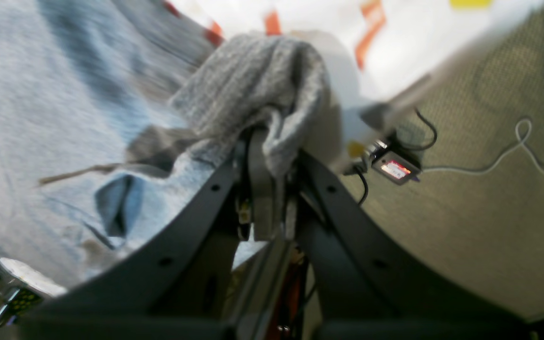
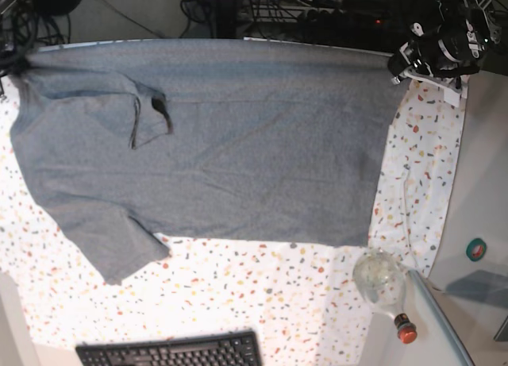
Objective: Layout the t-shirt on the table in an organized manner, then fold the t-shirt properly
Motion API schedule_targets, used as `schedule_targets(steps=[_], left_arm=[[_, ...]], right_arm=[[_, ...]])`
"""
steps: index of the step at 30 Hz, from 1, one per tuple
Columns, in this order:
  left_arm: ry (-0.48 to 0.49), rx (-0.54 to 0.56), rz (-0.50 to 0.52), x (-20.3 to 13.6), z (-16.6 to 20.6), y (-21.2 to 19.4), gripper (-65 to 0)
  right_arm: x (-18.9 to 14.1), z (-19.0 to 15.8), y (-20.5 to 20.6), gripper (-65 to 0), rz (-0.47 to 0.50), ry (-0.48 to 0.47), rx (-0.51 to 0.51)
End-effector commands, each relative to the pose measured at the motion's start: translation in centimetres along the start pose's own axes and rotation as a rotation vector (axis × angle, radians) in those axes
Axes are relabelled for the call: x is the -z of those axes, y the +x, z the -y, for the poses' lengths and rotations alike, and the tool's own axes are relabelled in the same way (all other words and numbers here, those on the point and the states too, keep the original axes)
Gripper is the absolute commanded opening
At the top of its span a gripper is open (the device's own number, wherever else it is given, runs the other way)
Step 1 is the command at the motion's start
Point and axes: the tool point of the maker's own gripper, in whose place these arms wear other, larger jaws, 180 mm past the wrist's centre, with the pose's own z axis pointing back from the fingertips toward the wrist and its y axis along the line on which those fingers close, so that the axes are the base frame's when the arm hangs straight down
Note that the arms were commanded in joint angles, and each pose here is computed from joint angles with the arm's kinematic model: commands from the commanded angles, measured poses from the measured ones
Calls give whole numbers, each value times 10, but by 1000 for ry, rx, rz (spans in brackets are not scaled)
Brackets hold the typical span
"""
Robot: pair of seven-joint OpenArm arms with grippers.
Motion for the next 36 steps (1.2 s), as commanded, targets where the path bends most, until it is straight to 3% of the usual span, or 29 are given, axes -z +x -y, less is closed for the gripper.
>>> schedule_targets(steps=[1, 15, 17, 19, 20, 22, 24, 27, 32, 36], left_arm=[[22, 11, 29, -7, -7, 7, -650], [55, -4, -1, -11, -22, -7, -650], [59, -5, -3, -11, -23, -9, -650], [61, -6, -5, -12, -24, -10, -505], [69, -12, -4, -13, -28, -10, -426], [85, -41, 22, -19, -37, -5, -303], [103, -67, 52, -26, -47, 2, -230], [121, -101, 95, -35, -58, 12, -216], [148, -142, 150, -49, -74, 25, -216], [136, -128, 221, -60, -67, 46, -240]], right_arm=[[-13, -2, 22, -650, 63, 2, -16], [-13, 3, 17, -642, 50, -6, -13], [-15, 4, 18, -515, 55, -9, -21], [-22, 3, 22, -417, 82, -12, -41], [-24, 4, 18, -398, 88, -17, -47], [-37, 3, 24, -399, 150, -14, -55], [-49, -1, 26, -393, 206, 0, -42], [-62, 1, 28, -393, 251, -11, -57], [-64, 3, 24, -393, 229, -16, -58], [-73, -25, 62, -392, 382, 34, -135]])
